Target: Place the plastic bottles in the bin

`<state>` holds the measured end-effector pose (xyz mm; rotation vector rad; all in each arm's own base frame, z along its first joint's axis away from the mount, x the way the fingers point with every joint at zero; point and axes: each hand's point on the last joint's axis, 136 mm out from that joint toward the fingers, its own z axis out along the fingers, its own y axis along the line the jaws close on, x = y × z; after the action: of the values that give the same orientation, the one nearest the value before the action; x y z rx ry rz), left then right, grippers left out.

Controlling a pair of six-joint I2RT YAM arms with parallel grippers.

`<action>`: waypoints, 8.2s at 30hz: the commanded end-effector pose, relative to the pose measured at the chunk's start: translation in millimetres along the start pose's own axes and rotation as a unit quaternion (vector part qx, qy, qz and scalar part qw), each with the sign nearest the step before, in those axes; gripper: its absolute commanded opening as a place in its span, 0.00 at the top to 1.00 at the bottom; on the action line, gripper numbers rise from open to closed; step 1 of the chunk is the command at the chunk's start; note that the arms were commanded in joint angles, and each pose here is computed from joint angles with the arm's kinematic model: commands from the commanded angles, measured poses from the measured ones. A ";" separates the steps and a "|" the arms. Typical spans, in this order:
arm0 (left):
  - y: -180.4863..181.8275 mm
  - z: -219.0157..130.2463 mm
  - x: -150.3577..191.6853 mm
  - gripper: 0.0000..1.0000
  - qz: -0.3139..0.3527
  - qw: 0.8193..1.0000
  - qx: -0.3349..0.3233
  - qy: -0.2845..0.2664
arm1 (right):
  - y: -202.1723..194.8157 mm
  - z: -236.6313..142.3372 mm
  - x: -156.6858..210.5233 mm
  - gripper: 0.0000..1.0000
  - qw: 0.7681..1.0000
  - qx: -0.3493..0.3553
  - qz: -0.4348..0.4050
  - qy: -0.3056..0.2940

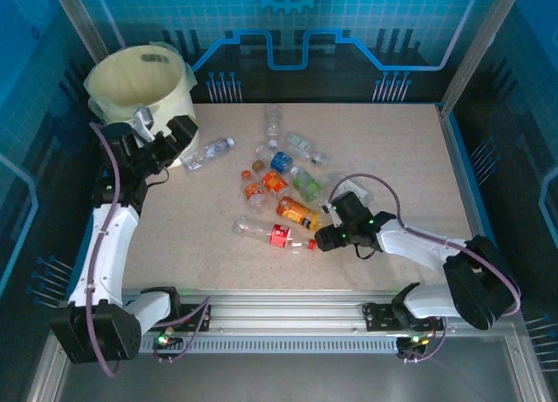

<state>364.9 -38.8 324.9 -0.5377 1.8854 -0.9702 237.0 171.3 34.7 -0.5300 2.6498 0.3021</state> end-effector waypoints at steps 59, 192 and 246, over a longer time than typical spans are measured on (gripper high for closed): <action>-29.2 105.4 179.0 0.01 -0.046 0.986 0.023 0.156 | 132.1 -86.2 -128.4 0.78 0.978 -0.130 -0.014 -0.163; 74.7 131.5 -285.8 0.18 0.288 0.891 -0.262 -0.234 | 42.8 -162.3 -118.8 0.00 0.950 0.033 0.076 -0.302; -28.6 0.5 -42.3 0.01 0.187 0.977 -0.088 -0.052 | -110.2 -50.6 -51.8 0.00 0.995 0.016 -0.061 0.080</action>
<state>401.8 -28.2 386.0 -0.3426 1.8322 -0.5963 317.2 80.5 95.4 -0.5869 2.6999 0.2061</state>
